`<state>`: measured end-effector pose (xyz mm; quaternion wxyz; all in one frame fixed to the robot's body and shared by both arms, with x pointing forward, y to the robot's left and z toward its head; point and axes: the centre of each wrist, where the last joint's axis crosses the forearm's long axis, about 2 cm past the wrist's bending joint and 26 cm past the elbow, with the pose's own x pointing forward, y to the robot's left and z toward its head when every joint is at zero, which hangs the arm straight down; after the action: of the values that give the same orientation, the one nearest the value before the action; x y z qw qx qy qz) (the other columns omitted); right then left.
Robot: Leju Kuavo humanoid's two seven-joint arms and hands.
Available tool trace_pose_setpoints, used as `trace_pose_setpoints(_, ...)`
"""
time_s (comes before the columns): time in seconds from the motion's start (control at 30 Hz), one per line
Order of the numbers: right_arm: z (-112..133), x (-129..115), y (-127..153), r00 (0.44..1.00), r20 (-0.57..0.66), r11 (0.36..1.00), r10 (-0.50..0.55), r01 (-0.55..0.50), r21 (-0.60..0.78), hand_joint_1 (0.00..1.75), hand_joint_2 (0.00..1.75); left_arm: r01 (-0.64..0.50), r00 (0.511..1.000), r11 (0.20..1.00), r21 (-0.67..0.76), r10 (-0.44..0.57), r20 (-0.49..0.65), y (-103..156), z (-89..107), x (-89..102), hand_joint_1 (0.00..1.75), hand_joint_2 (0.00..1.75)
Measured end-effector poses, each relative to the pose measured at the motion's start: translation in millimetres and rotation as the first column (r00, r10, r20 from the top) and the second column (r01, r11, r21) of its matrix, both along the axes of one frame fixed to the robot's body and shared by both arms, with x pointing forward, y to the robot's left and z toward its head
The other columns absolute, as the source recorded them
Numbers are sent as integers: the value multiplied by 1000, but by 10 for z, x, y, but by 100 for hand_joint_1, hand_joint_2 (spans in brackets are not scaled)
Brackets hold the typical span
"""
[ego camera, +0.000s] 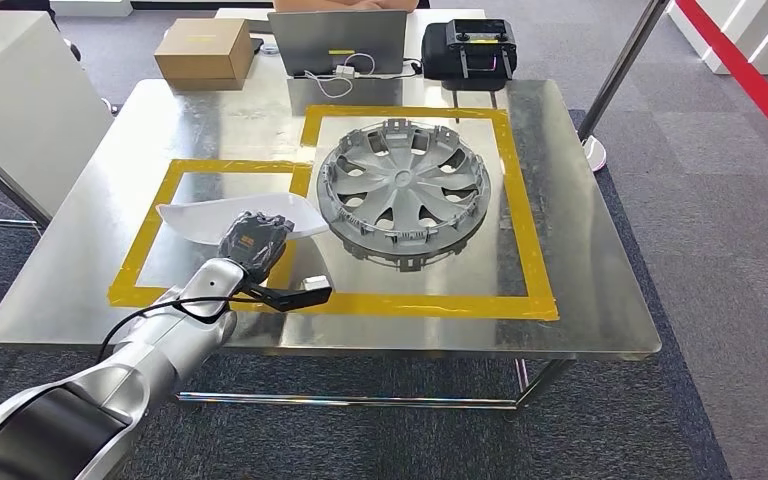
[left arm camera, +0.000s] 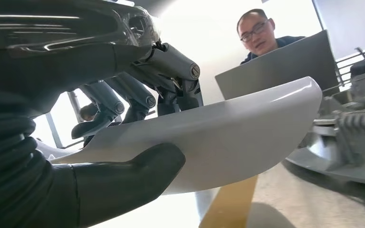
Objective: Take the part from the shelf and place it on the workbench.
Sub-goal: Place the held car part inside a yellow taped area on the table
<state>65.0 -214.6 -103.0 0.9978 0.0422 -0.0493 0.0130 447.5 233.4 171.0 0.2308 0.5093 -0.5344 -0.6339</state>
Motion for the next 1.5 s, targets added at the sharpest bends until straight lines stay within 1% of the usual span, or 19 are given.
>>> trace_pose_setpoints(0.2,0,0,-2,1000,1,1000,8,-8,4,0,0,-111,994,994,6,111,-12,175,-20,18,175,175)
trace_pose_setpoints(0.33,-1,0,-6,1000,2,1000,21,-21,6,0,0,-200,980,980,15,200,-12,378,-44,23,175,175)
trace_pose_setpoints(0.43,-1,0,-9,1000,1,1000,22,-22,6,0,0,-239,971,971,23,240,-22,530,-64,21,175,175)
trace_pose_setpoints(0.57,-1,1,-9,1000,-1,1000,22,-22,6,0,0,-265,964,964,30,265,-25,648,-78,14,175,175)
trace_pose_setpoints(0.87,-1,5,-9,999,-4,999,34,-34,3,0,0,-301,953,953,38,301,-17,781,-96,2,175,175)
trace_pose_setpoints(0.97,0,7,-9,999,-3,999,36,-36,2,0,0,-303,953,952,38,304,-17,806,-103,-2,175,175)
trace_pose_setpoints(1.07,0,9,-9,999,-3,999,37,-37,2,0,0,-286,958,958,29,285,15,818,-101,-7,175,175)
trace_pose_setpoints(1.2,0,10,-9,999,-1,999,37,-37,4,0,0,-269,961,963,13,268,64,824,-93,-12,0,175)
trace_pose_setpoints(1.27,0,10,-9,999,0,999,37,-37,5,0,0,-267,962,964,15,266,67,821,-95,-13,0,175)
trace_pose_setpoints(1.4,0,9,-9,999,1,999,36,-36,8,0,0,-258,964,966,18,256,74,813,-95,-14,0,0)
trace_pose_setpoints(1.5,0,8,-9,999,0,999,35,-35,10,0,0,-247,967,969,22,245,73,809,-95,-14,0,0)
